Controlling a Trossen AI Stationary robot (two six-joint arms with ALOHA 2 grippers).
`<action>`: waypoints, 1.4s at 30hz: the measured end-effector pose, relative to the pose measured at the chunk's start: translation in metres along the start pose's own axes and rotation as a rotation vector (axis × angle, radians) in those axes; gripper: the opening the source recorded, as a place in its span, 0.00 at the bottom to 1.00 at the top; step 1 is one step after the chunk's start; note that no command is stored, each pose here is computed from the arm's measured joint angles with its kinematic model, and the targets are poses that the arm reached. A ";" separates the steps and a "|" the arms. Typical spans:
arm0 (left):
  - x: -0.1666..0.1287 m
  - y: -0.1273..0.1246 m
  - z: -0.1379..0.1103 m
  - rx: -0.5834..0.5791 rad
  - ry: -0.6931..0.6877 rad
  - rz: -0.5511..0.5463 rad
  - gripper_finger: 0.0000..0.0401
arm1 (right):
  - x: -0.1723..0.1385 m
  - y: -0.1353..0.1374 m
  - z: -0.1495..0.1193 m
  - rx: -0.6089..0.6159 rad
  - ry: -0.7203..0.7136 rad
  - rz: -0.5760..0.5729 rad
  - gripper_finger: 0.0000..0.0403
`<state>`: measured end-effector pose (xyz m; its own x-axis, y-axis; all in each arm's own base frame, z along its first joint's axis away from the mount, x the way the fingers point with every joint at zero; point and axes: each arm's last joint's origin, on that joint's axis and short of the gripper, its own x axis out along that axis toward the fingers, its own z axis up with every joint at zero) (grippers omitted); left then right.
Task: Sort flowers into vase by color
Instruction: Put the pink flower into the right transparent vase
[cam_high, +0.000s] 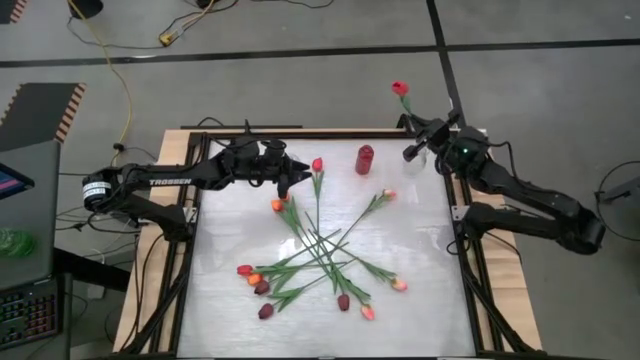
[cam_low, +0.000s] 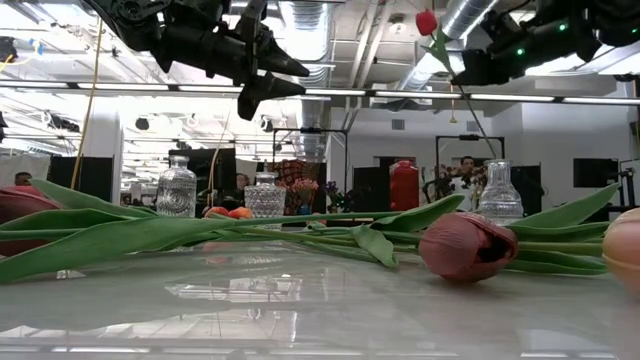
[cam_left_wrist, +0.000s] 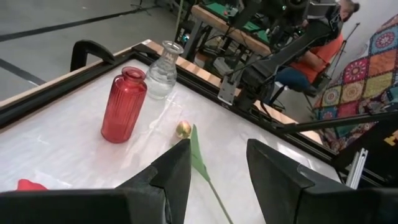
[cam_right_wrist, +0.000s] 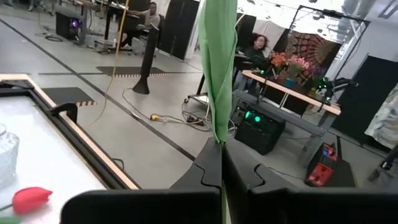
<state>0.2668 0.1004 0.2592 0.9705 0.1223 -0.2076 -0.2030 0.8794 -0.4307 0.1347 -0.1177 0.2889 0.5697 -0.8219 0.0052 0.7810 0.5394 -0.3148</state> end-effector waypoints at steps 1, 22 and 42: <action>0.000 0.000 0.000 0.000 0.000 0.000 0.36 | 0.000 0.000 0.000 -0.001 0.003 -0.002 0.06; 0.000 0.001 -0.002 -0.007 0.016 0.007 0.36 | -0.001 0.003 -0.013 0.023 0.130 0.029 0.11; 0.000 0.001 -0.002 -0.008 0.017 0.007 0.36 | -0.004 0.000 -0.024 0.004 0.293 -0.143 0.37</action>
<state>0.2665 0.1003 0.2575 0.9666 0.1208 -0.2259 -0.2112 0.8750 -0.4357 0.1258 -0.1189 0.2660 0.3566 -0.9067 -0.2250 0.8490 0.4151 -0.3270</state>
